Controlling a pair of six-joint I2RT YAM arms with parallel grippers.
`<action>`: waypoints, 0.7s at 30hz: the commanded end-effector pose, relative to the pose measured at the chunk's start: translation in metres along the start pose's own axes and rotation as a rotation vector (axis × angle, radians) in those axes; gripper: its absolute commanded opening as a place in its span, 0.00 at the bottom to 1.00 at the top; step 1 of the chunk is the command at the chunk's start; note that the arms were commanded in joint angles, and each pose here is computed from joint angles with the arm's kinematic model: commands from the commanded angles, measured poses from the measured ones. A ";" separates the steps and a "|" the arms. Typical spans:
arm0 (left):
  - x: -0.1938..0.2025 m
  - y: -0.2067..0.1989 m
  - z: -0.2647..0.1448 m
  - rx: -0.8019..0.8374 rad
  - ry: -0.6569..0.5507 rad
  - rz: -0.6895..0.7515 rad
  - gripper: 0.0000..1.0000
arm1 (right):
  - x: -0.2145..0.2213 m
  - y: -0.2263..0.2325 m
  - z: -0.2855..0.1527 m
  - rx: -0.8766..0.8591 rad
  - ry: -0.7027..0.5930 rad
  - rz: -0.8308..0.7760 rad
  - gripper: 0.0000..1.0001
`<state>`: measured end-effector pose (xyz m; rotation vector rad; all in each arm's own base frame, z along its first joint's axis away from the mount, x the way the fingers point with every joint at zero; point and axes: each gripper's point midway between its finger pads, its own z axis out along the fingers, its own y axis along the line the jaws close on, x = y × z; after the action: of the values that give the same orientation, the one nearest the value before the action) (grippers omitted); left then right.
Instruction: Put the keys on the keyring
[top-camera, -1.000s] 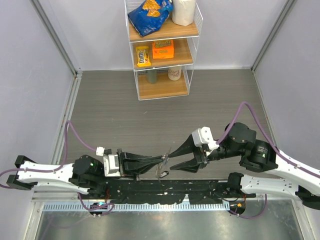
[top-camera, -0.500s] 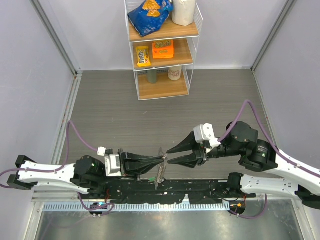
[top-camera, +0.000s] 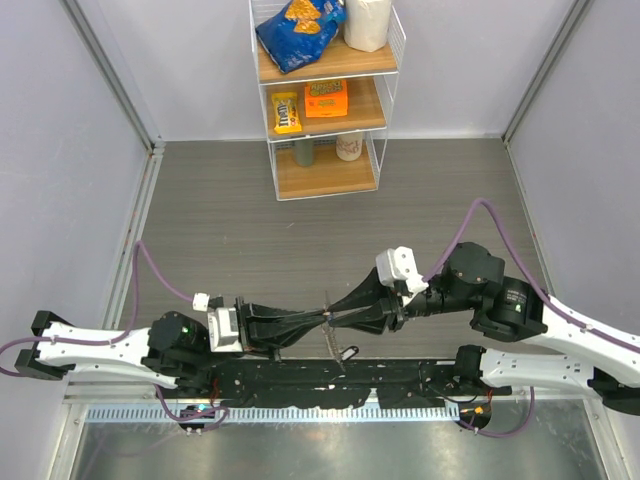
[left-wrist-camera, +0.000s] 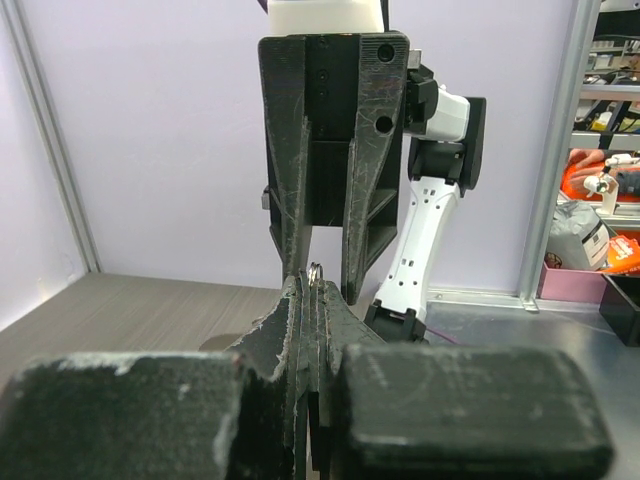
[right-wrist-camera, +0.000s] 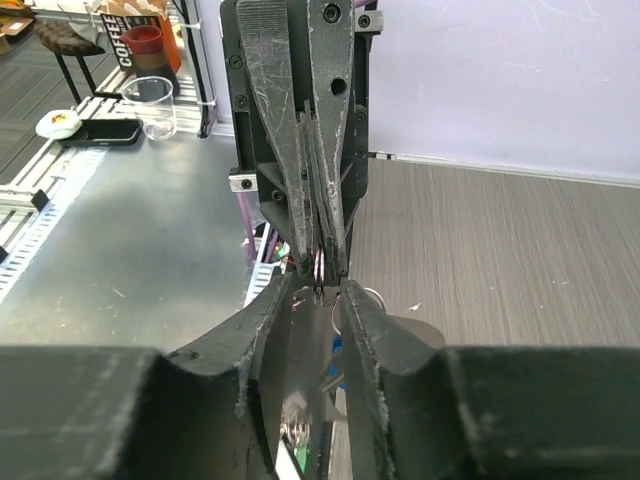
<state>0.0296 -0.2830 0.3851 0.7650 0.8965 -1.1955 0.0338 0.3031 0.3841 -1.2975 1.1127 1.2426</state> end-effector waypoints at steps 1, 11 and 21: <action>-0.031 0.005 0.001 -0.023 -0.115 -0.044 0.00 | -0.030 0.002 0.000 -0.004 -0.074 -0.031 0.24; -0.035 0.002 -0.004 -0.002 -0.119 -0.062 0.00 | -0.031 0.010 -0.001 -0.046 -0.030 -0.036 0.05; -0.030 -0.009 -0.020 0.051 0.105 -0.203 0.29 | -0.023 0.032 -0.010 -0.176 0.139 0.006 0.06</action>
<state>0.0193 -0.2677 0.3877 0.7923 0.9760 -1.2993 0.0195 0.3044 0.3813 -1.4706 1.2075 1.2536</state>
